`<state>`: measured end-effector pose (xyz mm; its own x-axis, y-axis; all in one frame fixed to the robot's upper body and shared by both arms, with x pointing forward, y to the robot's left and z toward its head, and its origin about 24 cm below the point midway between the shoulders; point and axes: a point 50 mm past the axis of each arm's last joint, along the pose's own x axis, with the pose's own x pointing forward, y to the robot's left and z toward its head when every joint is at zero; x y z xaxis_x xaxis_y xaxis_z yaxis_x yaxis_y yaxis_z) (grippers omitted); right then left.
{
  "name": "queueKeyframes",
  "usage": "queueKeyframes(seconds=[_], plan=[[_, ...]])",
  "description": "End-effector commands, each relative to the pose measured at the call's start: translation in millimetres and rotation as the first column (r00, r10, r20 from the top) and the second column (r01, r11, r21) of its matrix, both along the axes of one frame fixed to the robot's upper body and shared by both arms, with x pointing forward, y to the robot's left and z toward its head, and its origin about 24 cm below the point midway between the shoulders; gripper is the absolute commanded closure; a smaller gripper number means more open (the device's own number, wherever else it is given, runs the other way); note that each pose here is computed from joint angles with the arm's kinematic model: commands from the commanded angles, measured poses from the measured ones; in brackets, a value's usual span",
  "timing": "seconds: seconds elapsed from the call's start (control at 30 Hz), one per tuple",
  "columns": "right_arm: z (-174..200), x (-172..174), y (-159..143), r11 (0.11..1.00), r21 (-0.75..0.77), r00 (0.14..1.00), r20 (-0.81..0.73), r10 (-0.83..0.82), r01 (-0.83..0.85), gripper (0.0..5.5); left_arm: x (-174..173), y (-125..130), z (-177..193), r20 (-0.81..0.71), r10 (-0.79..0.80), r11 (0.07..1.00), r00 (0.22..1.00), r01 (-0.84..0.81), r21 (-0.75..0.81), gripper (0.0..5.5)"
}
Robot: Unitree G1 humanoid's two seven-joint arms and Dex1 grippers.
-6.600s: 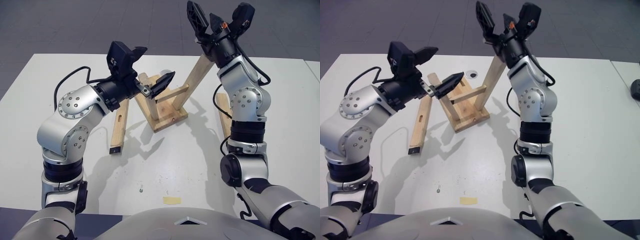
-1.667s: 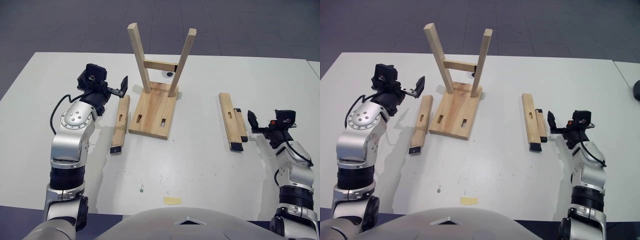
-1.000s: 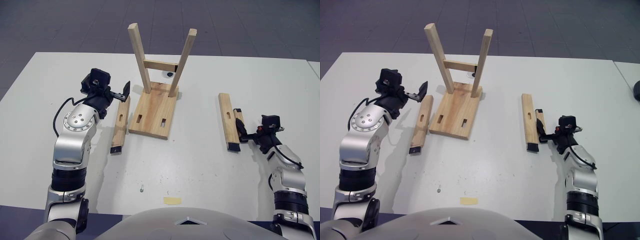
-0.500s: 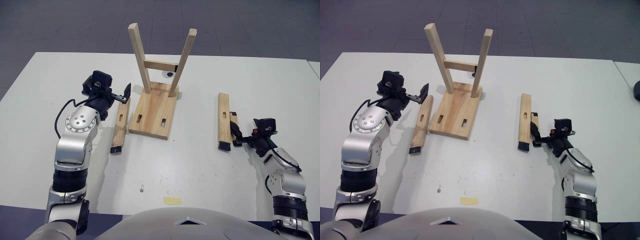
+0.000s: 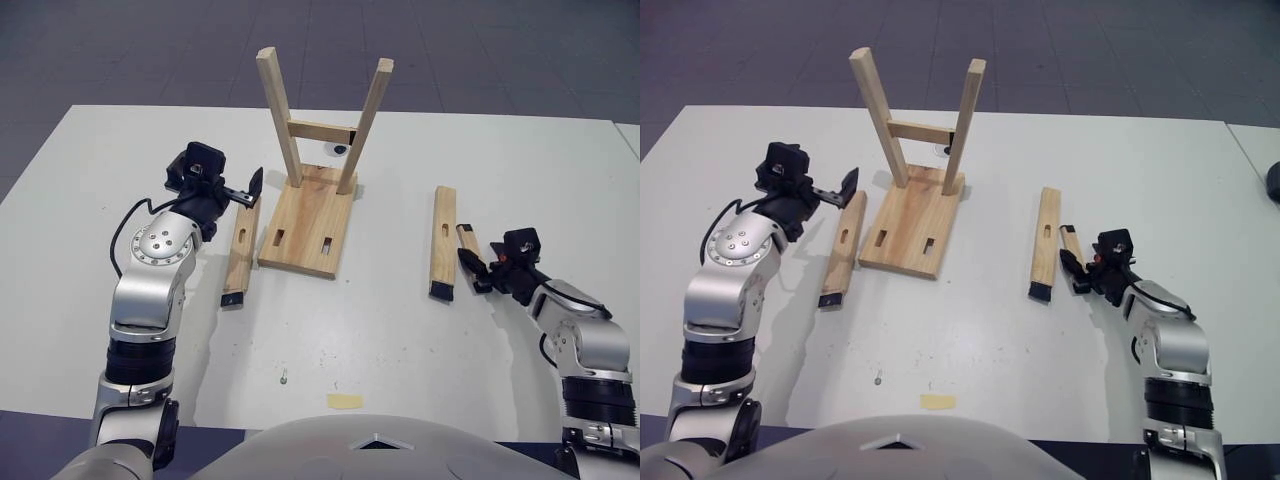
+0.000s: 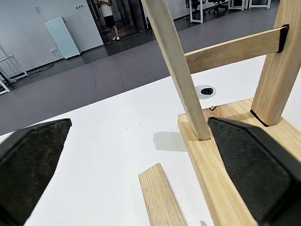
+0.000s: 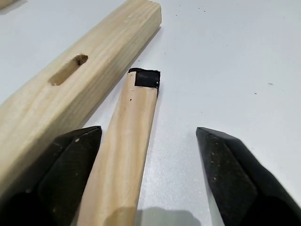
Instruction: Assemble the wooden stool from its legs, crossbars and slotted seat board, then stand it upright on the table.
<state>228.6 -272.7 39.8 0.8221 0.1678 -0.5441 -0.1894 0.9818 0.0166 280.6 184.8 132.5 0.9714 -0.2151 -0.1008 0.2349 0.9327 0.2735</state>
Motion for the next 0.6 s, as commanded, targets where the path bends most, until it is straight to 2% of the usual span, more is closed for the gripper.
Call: queueKeyframes(seconds=[0.03, 0.4, 0.47, 0.6], plan=[[-49, -38, -2, 0.999, -0.017, 0.948, -0.315, -0.048, 0.045, 2.41, 1, -2, -1, -0.005, -0.009, 1.000, 1.000, 0.010, 0.021, 0.10], [-49, -29, 2, 0.998, -0.014, 0.953, -0.296, -0.058, 0.056, 4.03, 2, -1, -1, 0.001, -0.004, 1.000, 1.000, 0.004, 0.016, 0.10], [-50, -27, 4, 0.998, -0.014, 0.956, -0.289, -0.058, 0.057, 4.23, 2, 0, 0, 0.003, 0.006, 1.000, 1.000, -0.006, 0.003, 0.10], [-43, -18, 6, 0.997, -0.004, 0.968, -0.239, -0.080, 0.081, 4.23, 4, -1, 7, 0.017, 0.000, 0.999, 1.000, 0.001, -0.049, 0.10]])
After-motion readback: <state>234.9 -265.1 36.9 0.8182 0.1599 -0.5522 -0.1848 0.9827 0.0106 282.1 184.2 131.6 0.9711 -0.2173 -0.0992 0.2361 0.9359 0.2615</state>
